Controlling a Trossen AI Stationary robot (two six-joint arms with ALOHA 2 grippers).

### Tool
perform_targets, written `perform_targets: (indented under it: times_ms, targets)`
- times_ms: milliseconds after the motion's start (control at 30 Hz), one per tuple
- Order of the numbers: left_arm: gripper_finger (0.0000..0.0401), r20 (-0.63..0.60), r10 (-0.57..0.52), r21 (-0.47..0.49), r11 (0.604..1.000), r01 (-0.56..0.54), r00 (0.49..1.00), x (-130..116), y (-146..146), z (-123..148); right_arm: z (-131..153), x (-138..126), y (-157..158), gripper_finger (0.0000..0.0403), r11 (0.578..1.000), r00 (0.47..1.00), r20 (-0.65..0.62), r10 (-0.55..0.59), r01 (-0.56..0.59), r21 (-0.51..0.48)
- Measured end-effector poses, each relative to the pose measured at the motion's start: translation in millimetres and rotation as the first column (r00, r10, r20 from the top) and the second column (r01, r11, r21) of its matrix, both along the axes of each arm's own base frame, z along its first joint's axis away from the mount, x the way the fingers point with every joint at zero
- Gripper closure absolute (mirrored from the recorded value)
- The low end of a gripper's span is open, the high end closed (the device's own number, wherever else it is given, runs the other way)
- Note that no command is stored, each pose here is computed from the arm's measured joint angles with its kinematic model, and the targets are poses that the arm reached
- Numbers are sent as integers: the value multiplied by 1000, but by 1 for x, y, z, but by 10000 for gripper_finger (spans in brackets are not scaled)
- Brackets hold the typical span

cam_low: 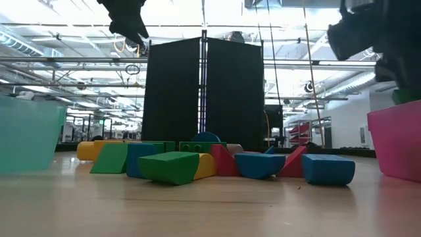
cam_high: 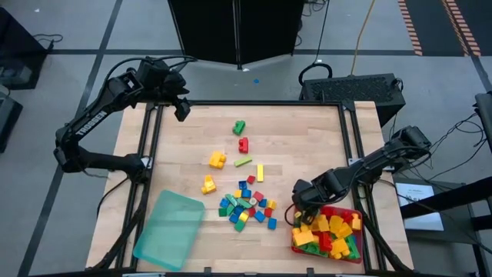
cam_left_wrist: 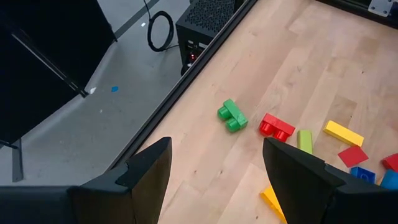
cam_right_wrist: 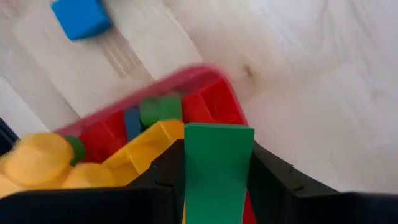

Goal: Sort blocks by size
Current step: Put the green block into the pink bin, then put the yellow block into the pink bin

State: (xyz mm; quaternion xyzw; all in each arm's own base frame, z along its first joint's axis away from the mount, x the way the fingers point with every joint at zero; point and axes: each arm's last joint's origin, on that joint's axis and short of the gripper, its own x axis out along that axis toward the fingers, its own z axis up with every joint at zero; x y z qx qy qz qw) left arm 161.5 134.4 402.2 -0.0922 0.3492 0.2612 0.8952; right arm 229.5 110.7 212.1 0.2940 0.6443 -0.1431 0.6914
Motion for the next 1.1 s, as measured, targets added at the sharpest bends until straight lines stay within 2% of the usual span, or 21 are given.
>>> perform_targets:
  times_ms: [100,267,333,500,667,800,900,1000,1100]
  targets:
    - [146,0,0,0,1000,0,1000,0,0,0,1,5,-3,290,999,998,44,34,-35,6]
    - [146,0,0,0,1000,0,1000,0,0,0,1,8,-7,228,999,997,59,40,-41,7]
    - [146,0,0,0,1000,0,1000,0,0,0,1,7,-7,216,999,997,52,48,-48,4]
    - [146,-3,-4,4,1000,4,1000,0,0,0,1,6,-5,224,991,993,38,115,-117,65]
    - [146,-2,-5,6,1000,5,1000,0,0,0,4,9,-9,236,996,998,30,58,-60,69]
    - [146,9,-4,15,1000,4,1000,1,1,1,24,28,-26,239,999,989,144,31,-36,33]
    - [146,16,-4,20,1000,4,1000,1,1,2,45,44,-46,238,997,962,271,39,-20,-74]
    - [146,18,-1,17,1000,1,1000,1,1,2,57,58,-72,238,971,930,367,4,85,-225]
    - [146,13,-1,11,1000,0,1000,1,1,1,49,72,-105,240,928,904,378,-201,299,-223]
